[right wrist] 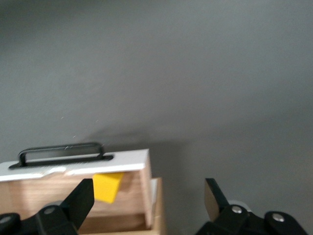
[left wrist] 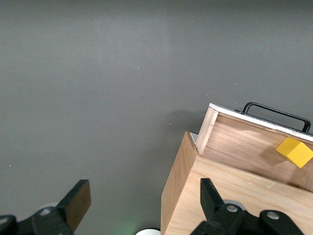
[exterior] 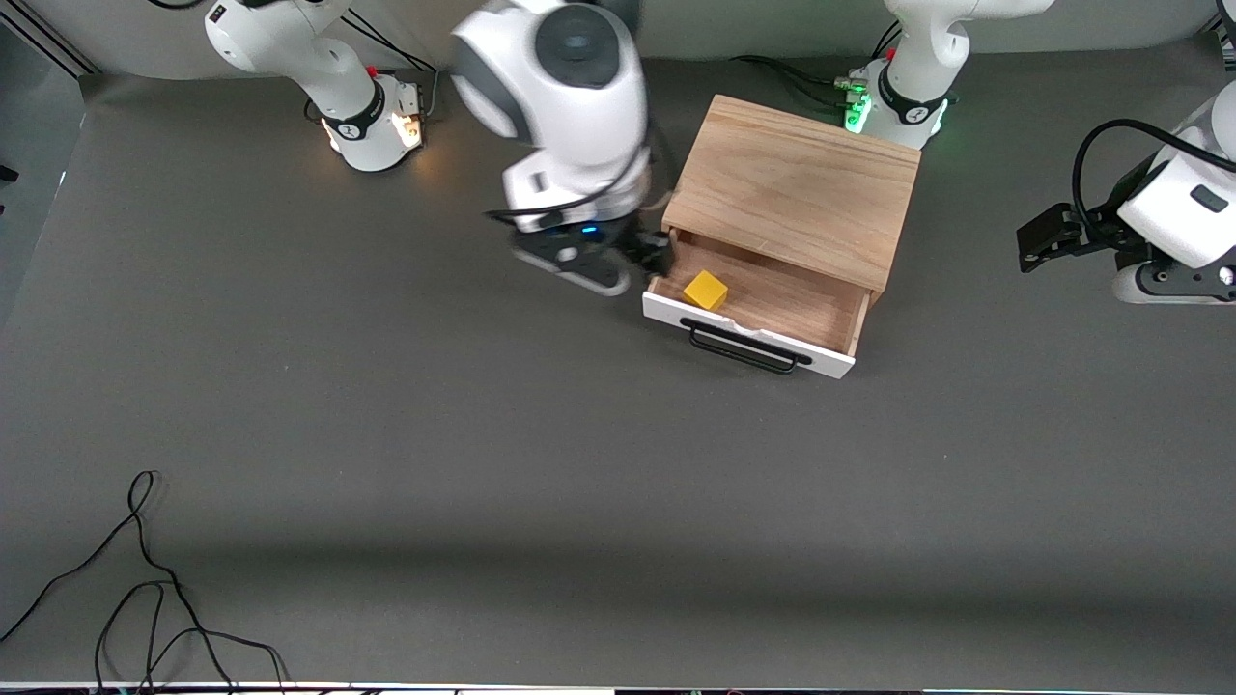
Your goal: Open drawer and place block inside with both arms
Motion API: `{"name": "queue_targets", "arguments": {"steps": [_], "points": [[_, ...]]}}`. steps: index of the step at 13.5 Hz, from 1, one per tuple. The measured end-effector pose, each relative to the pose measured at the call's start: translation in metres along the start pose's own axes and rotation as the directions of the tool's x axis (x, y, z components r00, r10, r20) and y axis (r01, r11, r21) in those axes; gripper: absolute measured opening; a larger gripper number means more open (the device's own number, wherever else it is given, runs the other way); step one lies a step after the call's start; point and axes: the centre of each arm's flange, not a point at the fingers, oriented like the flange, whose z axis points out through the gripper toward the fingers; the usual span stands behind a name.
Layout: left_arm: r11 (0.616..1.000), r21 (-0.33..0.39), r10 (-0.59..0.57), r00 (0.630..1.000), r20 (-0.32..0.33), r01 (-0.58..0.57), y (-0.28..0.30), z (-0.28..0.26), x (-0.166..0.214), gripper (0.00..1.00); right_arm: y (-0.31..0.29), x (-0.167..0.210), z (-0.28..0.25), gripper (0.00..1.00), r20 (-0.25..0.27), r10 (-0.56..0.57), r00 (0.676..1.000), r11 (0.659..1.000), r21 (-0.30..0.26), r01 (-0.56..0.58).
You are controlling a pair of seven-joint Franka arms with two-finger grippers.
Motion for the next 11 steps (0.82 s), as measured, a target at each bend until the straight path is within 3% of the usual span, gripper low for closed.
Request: {"name": "queue_targets", "arguments": {"steps": [5, 11], "points": [[1.0, -0.004, -0.001, 1.0, 0.001, 0.001, 0.0, 0.0, 0.0, 1.0, 0.137, 0.112, -0.057, 1.0, 0.006, -0.132, 0.991, 0.991, 0.029, 0.132], [1.0, -0.005, -0.001, 1.0, 0.001, 0.001, -0.001, 0.0, 0.0, 1.0, 0.289, 0.206, -0.09, 1.0, 0.016, -0.315, 0.949, 0.949, 0.027, 0.314]]}}
